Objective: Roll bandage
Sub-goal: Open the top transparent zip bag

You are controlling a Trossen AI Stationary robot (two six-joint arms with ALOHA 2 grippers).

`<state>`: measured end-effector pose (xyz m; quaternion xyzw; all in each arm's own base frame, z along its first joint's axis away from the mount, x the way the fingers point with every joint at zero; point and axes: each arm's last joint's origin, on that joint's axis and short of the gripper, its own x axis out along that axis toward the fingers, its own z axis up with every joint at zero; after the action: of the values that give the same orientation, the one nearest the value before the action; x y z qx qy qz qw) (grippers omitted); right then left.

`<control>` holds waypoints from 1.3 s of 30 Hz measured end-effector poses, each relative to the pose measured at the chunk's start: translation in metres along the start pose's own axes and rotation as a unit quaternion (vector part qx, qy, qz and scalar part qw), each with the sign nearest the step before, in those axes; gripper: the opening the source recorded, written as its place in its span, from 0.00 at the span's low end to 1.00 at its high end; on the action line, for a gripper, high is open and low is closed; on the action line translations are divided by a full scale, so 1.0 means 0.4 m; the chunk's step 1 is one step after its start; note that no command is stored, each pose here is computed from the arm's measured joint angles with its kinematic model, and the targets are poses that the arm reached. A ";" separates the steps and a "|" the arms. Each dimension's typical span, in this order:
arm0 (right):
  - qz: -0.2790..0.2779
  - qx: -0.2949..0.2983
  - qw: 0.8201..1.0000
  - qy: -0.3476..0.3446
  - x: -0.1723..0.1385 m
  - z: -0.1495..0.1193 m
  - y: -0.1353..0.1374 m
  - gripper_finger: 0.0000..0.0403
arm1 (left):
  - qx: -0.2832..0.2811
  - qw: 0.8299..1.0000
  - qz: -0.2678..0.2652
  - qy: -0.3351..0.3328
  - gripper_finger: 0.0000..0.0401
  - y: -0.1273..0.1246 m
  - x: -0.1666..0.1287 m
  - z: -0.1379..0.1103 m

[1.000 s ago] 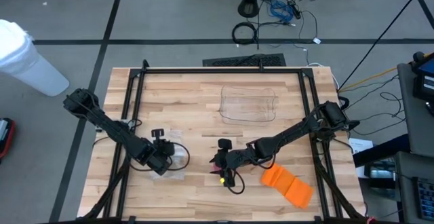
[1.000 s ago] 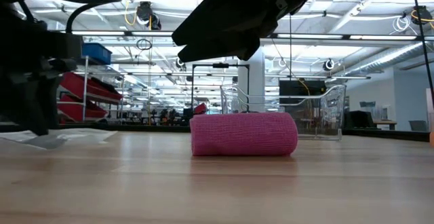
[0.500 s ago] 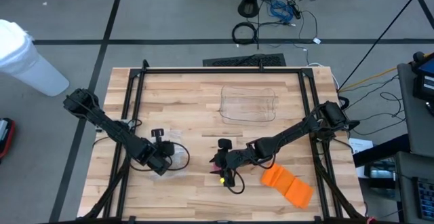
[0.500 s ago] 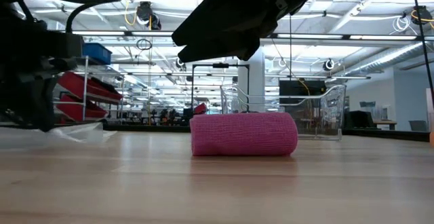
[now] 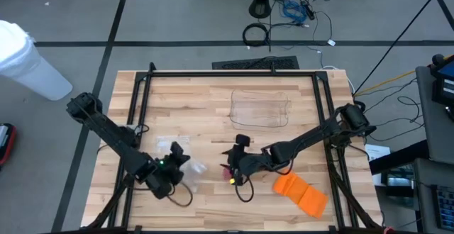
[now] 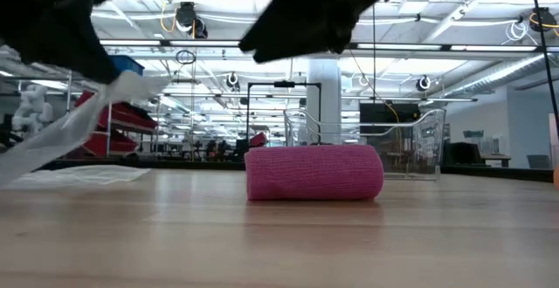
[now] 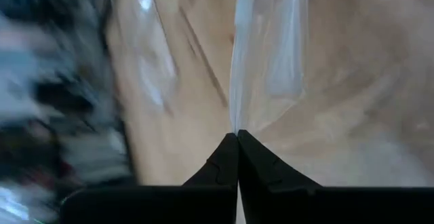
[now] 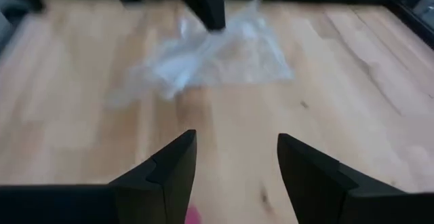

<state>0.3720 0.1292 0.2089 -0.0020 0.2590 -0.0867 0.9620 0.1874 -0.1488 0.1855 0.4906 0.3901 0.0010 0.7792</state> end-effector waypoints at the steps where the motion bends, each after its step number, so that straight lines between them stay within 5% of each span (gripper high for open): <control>1: 0.004 0.011 1.000 -0.009 -0.001 0.005 0.001 0.48 | 0.030 0.999 0.014 -0.004 0.00 -0.002 0.004 0.008; 5: 0.038 0.063 0.997 -0.026 0.010 0.013 0.006 0.48 | 0.117 0.989 0.089 0.005 0.00 -0.015 0.043 0.043; 11: 0.003 0.096 0.995 -0.012 0.041 -0.008 -0.012 0.47 | 0.214 0.958 0.188 0.042 0.00 -0.051 0.107 0.102; 18: -0.019 0.084 0.996 -0.023 0.046 -0.006 -0.018 0.37 | 0.280 0.928 0.233 0.078 0.00 -0.074 0.135 0.134; 26: 0.001 0.067 0.997 -0.027 0.047 -0.002 -0.014 0.29 | 0.274 0.929 0.236 0.076 0.00 -0.077 0.138 0.137; 39: 0.002 0.051 0.998 -0.038 0.088 -0.012 -0.032 0.34 | 0.267 0.931 0.237 0.070 0.00 -0.075 0.138 0.140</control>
<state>0.3975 0.1107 0.1880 0.0448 0.2178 -0.0979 0.9700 0.2485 -0.1859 0.1412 0.7577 0.3021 0.1156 0.5669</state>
